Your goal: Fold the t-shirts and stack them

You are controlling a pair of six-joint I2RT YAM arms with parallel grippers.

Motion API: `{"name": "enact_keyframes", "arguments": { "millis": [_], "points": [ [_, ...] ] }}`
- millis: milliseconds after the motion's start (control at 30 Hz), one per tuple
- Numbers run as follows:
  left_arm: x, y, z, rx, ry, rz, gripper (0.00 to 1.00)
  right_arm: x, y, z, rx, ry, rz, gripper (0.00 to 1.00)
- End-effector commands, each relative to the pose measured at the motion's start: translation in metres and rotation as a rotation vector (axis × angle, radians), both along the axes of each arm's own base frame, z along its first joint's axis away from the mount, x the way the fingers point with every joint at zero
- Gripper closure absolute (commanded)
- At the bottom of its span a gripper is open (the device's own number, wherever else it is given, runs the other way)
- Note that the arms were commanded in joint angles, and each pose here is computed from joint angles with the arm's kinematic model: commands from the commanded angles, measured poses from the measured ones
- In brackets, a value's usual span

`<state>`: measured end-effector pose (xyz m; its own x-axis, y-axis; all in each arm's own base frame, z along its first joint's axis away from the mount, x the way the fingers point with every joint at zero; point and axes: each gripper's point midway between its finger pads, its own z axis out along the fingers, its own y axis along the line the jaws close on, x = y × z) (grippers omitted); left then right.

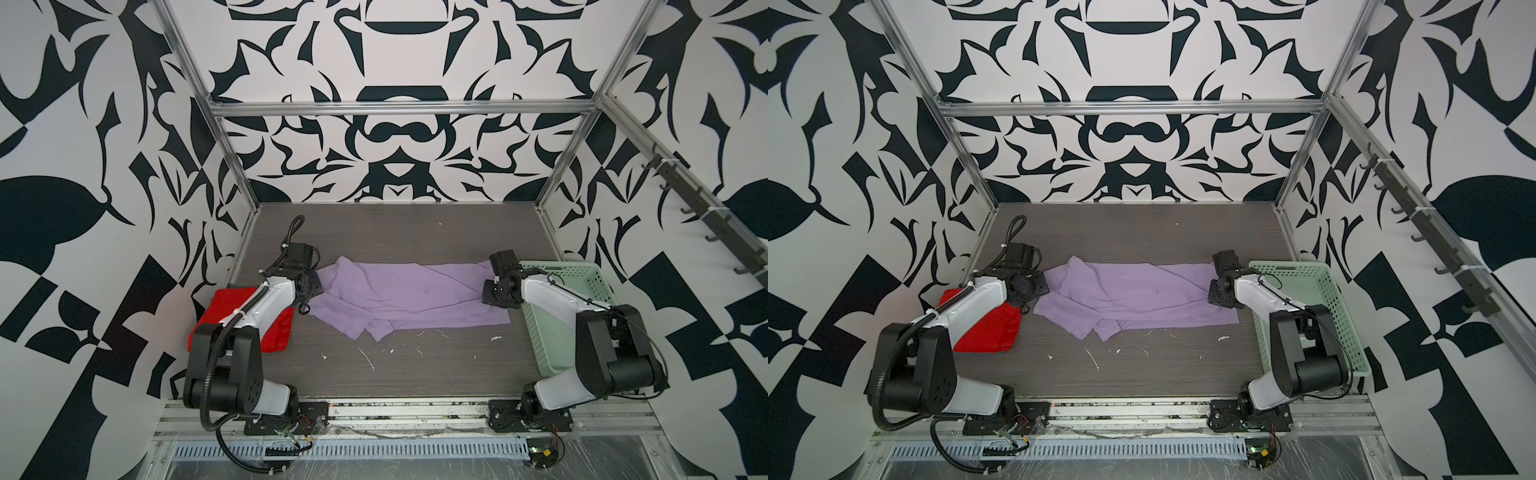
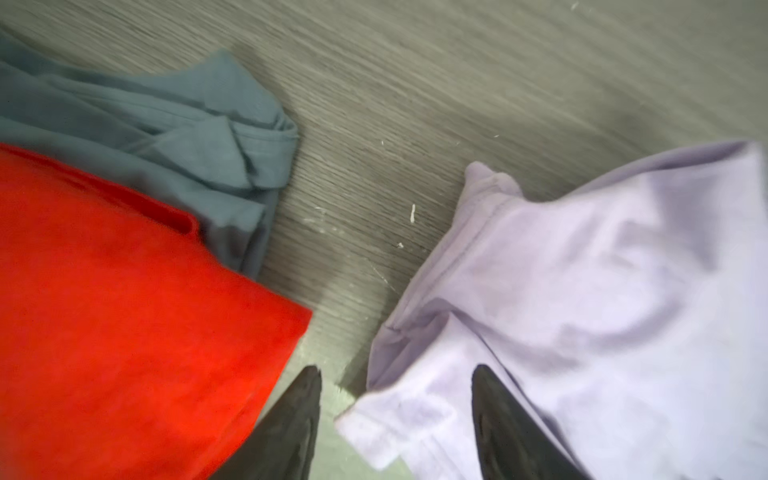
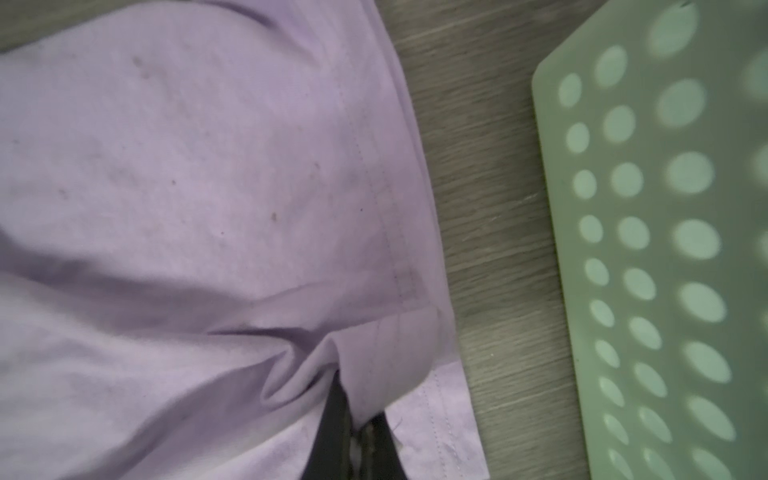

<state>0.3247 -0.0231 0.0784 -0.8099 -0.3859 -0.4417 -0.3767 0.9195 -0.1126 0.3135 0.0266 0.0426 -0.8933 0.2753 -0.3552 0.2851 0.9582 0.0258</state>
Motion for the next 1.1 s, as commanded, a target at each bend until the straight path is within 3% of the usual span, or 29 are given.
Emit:
{"name": "enact_keyframes", "arguments": {
  "millis": [0,233,433,1067],
  "points": [
    [-0.030,-0.003,-0.021,-0.053,0.074,0.020,0.39,0.012,-0.002,0.019,0.003,-0.067,-0.025,1.00],
    [-0.031,-0.010,-0.038,-0.169,0.011,0.062,0.41,0.012,0.000,0.019,0.014,-0.068,-0.020,1.00],
    [-0.025,-0.003,-0.057,-0.234,-0.012,0.140,0.51,0.011,0.001,0.020,0.018,-0.070,-0.021,1.00],
    [-0.030,-0.004,-0.049,-0.279,-0.015,0.159,0.85,0.009,-0.001,0.024,0.017,-0.077,-0.038,1.00]
  ]
}}
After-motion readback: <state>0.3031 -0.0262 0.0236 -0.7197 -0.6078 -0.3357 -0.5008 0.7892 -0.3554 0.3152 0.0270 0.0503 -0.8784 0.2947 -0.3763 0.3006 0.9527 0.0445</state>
